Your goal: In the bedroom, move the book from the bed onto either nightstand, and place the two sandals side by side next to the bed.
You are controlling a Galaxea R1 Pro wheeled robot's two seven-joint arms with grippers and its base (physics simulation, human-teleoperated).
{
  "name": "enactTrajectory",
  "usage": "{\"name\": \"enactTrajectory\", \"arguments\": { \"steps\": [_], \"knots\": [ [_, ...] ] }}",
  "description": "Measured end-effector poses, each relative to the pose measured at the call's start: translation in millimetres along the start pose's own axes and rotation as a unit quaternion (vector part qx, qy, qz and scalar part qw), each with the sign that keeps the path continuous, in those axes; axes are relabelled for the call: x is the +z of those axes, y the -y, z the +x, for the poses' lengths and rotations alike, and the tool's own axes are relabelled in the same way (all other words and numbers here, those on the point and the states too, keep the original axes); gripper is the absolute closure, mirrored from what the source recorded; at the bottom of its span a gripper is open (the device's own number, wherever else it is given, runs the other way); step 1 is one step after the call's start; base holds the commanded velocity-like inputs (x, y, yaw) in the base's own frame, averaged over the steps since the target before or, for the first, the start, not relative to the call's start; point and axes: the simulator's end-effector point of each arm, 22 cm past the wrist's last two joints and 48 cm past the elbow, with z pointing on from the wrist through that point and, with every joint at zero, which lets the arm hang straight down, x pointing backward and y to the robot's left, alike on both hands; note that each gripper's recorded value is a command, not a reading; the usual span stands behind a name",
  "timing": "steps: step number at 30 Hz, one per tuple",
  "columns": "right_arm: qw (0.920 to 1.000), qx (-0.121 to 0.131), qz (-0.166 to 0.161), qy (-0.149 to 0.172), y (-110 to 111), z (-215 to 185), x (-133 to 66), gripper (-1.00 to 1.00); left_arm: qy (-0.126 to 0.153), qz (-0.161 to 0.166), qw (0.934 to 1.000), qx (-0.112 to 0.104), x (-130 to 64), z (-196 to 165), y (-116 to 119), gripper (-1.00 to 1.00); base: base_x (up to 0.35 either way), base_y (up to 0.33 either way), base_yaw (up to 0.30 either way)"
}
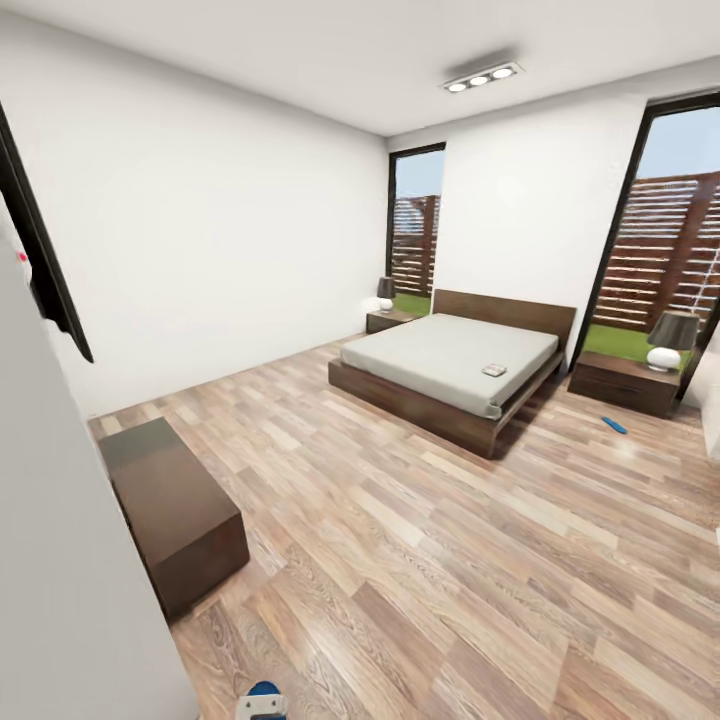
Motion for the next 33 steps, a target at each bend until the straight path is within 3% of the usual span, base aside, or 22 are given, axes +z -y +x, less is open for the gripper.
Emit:
{"name": "enactTrajectory", "arguments": {
  "steps": [33],
  "knots": [
    [1.0000,0.001,-0.001,0.000,-2.3,0.3,0.2,-1.00,0.000,0.000,1.0000,0.002,0.0,0.3,0.3,1.00,0.321,0.000,-0.287]
  ]
}}
